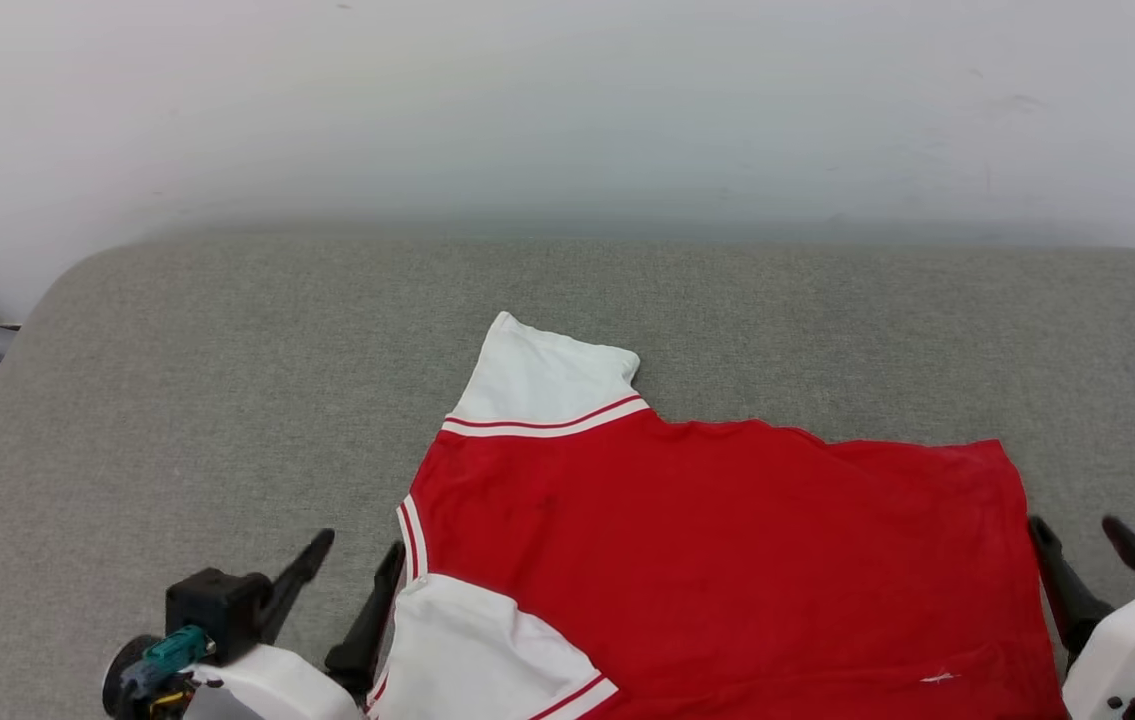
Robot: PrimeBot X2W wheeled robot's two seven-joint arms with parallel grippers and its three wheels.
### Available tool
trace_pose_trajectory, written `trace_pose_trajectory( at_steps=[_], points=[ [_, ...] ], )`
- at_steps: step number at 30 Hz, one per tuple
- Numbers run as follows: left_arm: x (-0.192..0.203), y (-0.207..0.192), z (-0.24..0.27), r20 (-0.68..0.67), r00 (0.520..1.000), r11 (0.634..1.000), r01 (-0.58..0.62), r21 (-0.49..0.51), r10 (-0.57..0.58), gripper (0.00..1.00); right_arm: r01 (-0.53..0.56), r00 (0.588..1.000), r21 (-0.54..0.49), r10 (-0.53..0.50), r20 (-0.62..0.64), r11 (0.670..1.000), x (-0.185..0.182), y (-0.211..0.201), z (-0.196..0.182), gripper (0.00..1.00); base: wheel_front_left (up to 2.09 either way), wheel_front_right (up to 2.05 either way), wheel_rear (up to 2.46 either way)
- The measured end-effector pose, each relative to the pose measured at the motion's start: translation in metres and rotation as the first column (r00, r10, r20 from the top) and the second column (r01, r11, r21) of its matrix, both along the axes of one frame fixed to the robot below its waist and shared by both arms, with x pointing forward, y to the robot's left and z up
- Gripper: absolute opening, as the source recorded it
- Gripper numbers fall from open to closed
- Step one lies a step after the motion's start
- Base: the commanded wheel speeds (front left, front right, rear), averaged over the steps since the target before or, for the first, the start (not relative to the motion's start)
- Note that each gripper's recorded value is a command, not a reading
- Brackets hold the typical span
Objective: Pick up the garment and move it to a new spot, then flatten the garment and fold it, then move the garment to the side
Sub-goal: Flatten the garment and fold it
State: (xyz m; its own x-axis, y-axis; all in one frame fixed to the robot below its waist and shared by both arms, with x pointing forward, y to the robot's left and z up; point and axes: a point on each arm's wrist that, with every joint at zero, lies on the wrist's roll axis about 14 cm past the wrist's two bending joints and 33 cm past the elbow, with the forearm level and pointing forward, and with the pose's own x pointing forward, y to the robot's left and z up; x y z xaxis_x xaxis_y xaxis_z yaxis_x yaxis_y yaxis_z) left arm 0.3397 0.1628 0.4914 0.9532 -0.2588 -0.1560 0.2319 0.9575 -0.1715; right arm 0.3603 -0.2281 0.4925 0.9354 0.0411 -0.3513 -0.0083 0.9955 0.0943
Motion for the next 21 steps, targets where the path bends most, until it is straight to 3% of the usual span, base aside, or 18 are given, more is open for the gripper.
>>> trace_pose_trajectory(
  at_steps=[5, 10, 21],
  points=[
    [0.012, -0.001, 0.031, 0.161, 0.986, 0.999, -0.031, -0.015, 0.033, 1.00, -0.014, 0.974, 0.031, 0.006, 0.225, 0.999, 0.008, 0.010, 0.032, 1.00, 0.00, 0.00, 0.00],
    [0.018, -0.003, 0.058, 0.272, 0.960, 0.997, -0.055, -0.046, 0.066, 1.00, -0.019, 0.935, 0.059, -0.003, 0.354, 0.998, 0.009, 0.019, 0.048, 1.00, 0.00, 0.00, 0.00],
    [0.027, -0.008, 0.050, 0.296, 0.953, 0.997, -0.047, -0.065, 0.064, 1.00, -0.009, 0.926, 0.088, -0.025, 0.376, 0.996, 0.011, 0.026, 0.034, 1.00, 0.00, 0.00, 0.00]
  ],
)
